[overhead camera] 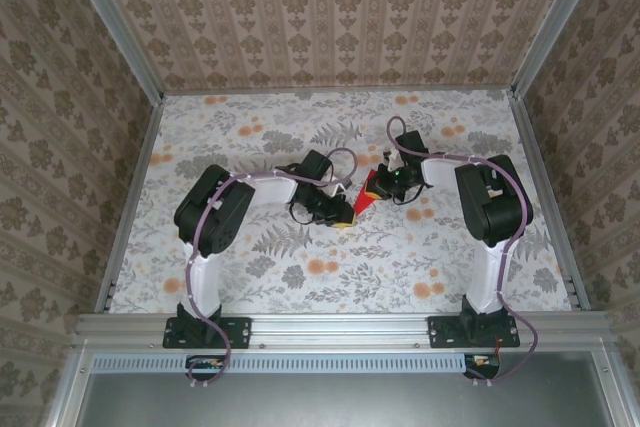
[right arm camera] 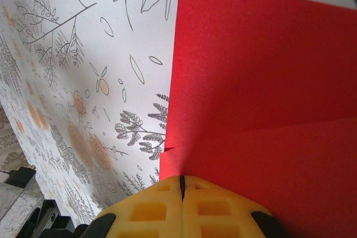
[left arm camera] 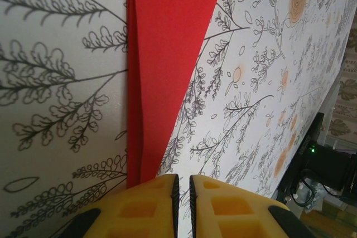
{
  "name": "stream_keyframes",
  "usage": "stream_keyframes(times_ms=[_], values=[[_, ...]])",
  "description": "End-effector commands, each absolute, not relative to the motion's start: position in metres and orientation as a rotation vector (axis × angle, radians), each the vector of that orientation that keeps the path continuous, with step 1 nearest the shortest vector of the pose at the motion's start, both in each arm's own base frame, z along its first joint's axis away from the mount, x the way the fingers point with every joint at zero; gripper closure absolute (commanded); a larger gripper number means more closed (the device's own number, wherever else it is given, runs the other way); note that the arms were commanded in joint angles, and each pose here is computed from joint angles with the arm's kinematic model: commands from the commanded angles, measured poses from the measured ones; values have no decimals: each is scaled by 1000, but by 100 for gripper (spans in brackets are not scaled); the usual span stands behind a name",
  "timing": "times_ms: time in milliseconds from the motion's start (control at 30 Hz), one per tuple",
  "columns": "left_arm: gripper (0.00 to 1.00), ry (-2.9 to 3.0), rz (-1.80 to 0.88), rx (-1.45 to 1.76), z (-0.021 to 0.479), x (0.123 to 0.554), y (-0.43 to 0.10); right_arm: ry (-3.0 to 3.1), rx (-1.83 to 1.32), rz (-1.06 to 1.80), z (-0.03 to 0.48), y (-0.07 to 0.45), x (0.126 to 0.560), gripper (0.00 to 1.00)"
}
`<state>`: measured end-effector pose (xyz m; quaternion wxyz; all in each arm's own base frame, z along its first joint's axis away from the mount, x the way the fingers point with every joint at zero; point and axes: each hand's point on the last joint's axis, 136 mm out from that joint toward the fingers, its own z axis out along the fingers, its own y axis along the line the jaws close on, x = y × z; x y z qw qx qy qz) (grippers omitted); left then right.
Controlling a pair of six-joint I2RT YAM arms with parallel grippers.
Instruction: Fold a paper plane with a square sheet of paper (fold left side to right side)
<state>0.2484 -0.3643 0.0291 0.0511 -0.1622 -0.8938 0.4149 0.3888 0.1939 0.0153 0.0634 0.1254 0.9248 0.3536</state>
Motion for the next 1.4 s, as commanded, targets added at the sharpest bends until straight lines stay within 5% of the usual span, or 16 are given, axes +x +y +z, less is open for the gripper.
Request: stream_keyframes(times_ms=[0, 633, 1000, 1367], values=[[84, -2725, 1220, -491, 17, 246, -359, 2931, 442, 923, -15, 177, 369, 96], [93, -2738, 1166, -371, 7, 223, -310, 2949, 439, 886, -18, 174, 367, 96], [92, -2745, 1362, -574, 68, 252, -358, 2945, 443, 891, -17, 174, 367, 96], [89, -2749, 1274, -546, 30, 266, -375, 2945, 439, 900, -16, 175, 366, 96]])
